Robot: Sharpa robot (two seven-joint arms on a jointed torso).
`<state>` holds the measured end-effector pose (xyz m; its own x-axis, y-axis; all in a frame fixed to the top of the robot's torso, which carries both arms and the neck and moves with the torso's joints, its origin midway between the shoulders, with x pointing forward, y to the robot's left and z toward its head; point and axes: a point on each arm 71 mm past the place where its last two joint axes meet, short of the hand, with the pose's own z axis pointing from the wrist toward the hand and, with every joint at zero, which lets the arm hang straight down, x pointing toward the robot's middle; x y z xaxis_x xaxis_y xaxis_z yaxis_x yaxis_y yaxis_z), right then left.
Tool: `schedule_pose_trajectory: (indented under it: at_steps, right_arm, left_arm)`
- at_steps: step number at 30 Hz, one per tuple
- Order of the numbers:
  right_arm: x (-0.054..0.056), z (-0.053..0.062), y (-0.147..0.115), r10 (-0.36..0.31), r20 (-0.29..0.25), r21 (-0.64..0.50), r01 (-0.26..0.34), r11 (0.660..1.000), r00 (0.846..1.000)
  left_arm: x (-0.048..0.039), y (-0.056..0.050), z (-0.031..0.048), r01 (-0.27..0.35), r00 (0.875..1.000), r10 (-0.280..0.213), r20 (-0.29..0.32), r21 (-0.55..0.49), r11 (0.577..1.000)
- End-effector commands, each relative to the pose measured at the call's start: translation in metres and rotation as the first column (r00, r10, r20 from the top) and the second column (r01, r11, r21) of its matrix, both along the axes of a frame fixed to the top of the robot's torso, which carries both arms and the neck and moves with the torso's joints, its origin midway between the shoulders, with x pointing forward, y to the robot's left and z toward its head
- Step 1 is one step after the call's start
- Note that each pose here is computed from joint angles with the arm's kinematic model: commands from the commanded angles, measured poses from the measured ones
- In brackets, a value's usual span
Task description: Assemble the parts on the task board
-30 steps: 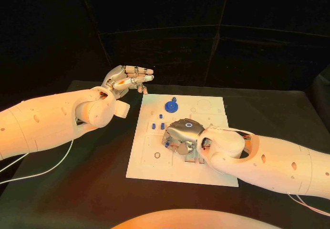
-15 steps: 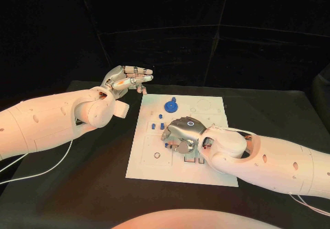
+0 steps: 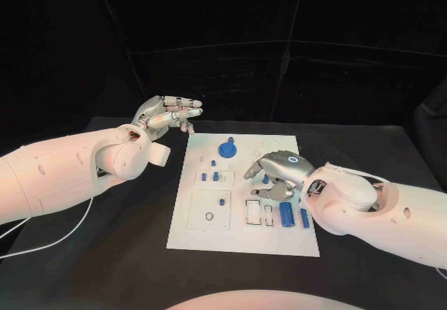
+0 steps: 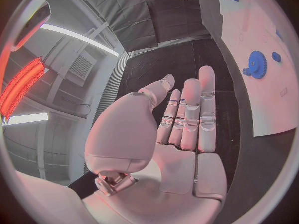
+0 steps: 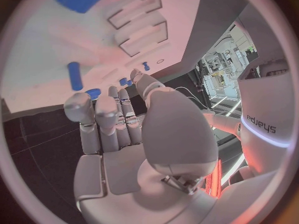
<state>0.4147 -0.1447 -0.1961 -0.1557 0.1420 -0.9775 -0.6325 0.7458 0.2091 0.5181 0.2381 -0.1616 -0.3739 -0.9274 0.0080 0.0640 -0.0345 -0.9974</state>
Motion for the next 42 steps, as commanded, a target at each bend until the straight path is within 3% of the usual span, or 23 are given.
schedule_pose_trajectory:
  at_steps: [1, 6, 12, 29, 42]
  right_arm:
    - [0.007, 0.005, -0.015, -0.080, -0.038, -0.027, 0.079, 0.997, 0.996]
    - [0.016, 0.008, -0.032, -0.131, -0.036, -0.084, 0.128, 0.988, 0.991]
    - [0.022, 0.006, -0.037, -0.150, -0.044, -0.120, 0.144, 0.982, 0.988]
    - [0.027, -0.002, -0.022, -0.109, -0.087, -0.175, 0.092, 0.980, 0.990]
    - [0.028, -0.003, -0.019, -0.099, -0.089, -0.172, 0.082, 0.982, 0.991]
  left_arm:
    - [0.0000, -0.001, 0.0009, 0.013, 1.000, -0.013, 0.000, -0.010, 1.000]
    - [0.0001, -0.002, 0.0006, 0.015, 1.000, -0.015, -0.001, -0.010, 1.000]
    - [0.0002, -0.002, 0.0003, 0.017, 1.000, -0.017, -0.003, -0.010, 1.000]
    - [0.0001, -0.003, -0.0001, 0.019, 1.000, -0.019, -0.005, -0.010, 1.000]
    - [0.0004, -0.002, -0.0003, 0.019, 1.000, -0.019, -0.006, -0.009, 1.000]
